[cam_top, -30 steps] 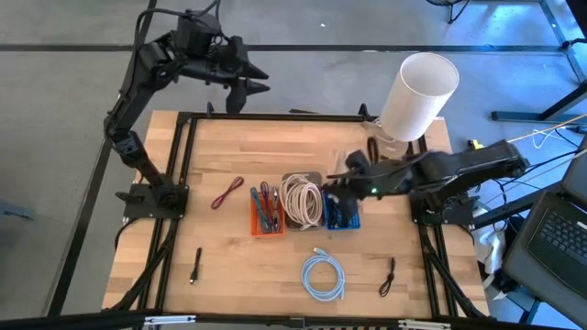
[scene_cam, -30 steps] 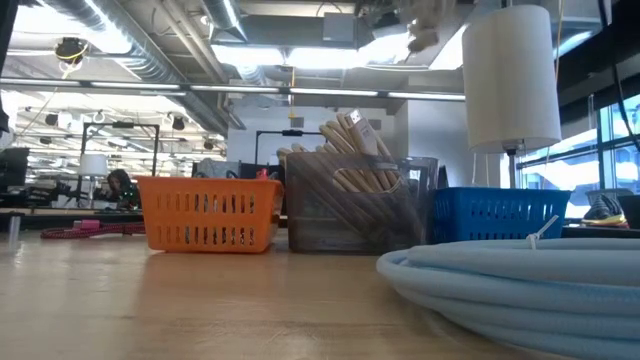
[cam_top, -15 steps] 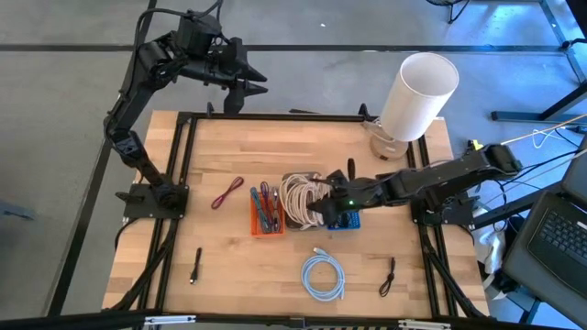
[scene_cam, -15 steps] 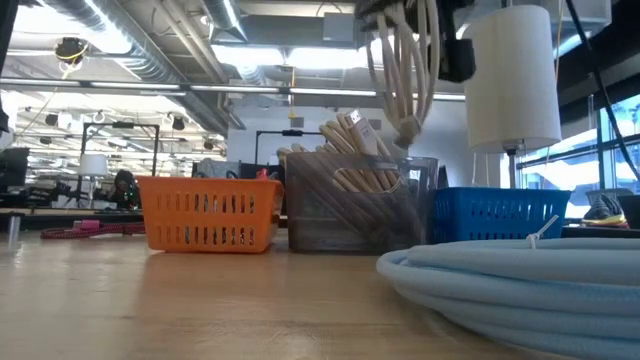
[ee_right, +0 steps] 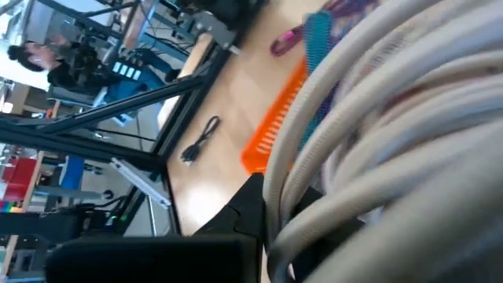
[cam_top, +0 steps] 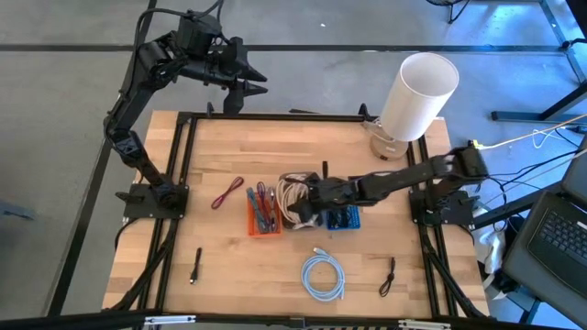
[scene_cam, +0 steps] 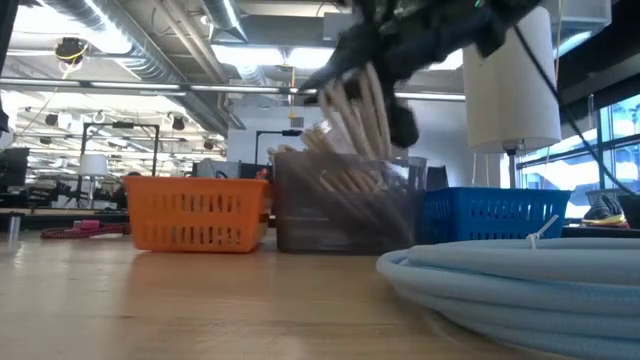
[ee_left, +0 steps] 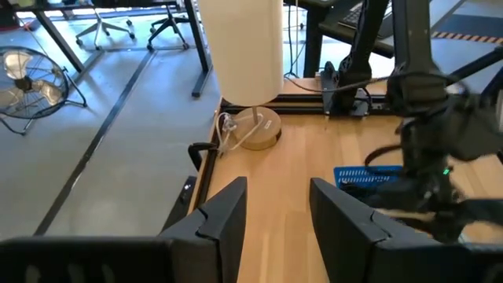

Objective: Pick & Place USB Port
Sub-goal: Put the light brown HDMI cable into the black bin

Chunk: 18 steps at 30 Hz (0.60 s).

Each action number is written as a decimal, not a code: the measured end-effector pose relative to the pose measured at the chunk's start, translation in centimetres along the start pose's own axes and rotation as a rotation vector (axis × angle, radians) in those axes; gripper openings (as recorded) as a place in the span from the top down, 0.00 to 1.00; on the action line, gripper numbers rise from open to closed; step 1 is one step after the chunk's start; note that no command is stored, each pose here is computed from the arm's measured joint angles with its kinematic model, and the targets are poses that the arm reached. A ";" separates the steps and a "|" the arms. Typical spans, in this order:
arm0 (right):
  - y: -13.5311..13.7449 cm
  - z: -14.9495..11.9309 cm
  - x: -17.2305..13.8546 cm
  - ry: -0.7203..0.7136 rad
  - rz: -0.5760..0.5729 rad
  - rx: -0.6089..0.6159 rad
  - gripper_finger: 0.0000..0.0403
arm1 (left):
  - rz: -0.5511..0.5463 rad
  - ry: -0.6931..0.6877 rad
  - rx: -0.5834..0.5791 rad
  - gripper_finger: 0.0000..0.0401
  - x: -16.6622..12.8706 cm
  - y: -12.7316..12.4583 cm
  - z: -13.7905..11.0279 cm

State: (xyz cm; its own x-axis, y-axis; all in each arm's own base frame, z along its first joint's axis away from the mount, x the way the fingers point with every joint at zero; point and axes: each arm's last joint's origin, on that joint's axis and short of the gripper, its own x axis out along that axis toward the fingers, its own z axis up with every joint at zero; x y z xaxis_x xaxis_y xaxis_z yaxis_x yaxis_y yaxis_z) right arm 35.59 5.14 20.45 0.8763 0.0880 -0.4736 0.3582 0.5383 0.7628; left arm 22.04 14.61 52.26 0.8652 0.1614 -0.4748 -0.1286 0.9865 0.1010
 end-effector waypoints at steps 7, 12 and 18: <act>-2.1 -0.8 2.5 0.035 -0.053 0.060 0.92 | 0.000 0.000 0.011 0.67 0.0 0.0 0.0; -2.3 -0.9 2.7 0.035 -0.055 0.079 0.92 | 0.001 0.000 0.019 0.67 0.0 0.0 0.0; -1.8 -0.5 2.2 -0.004 -0.031 0.092 0.73 | 0.001 0.000 0.036 0.67 0.0 0.0 0.0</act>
State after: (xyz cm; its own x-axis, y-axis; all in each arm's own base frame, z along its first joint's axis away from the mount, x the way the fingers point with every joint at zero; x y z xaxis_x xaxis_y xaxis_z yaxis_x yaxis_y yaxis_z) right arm 36.71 4.79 17.83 0.8654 0.0690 -0.4964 0.4134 0.4616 0.7849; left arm 22.06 14.62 52.25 0.8652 0.1621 -0.4746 -0.1119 0.9849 0.1324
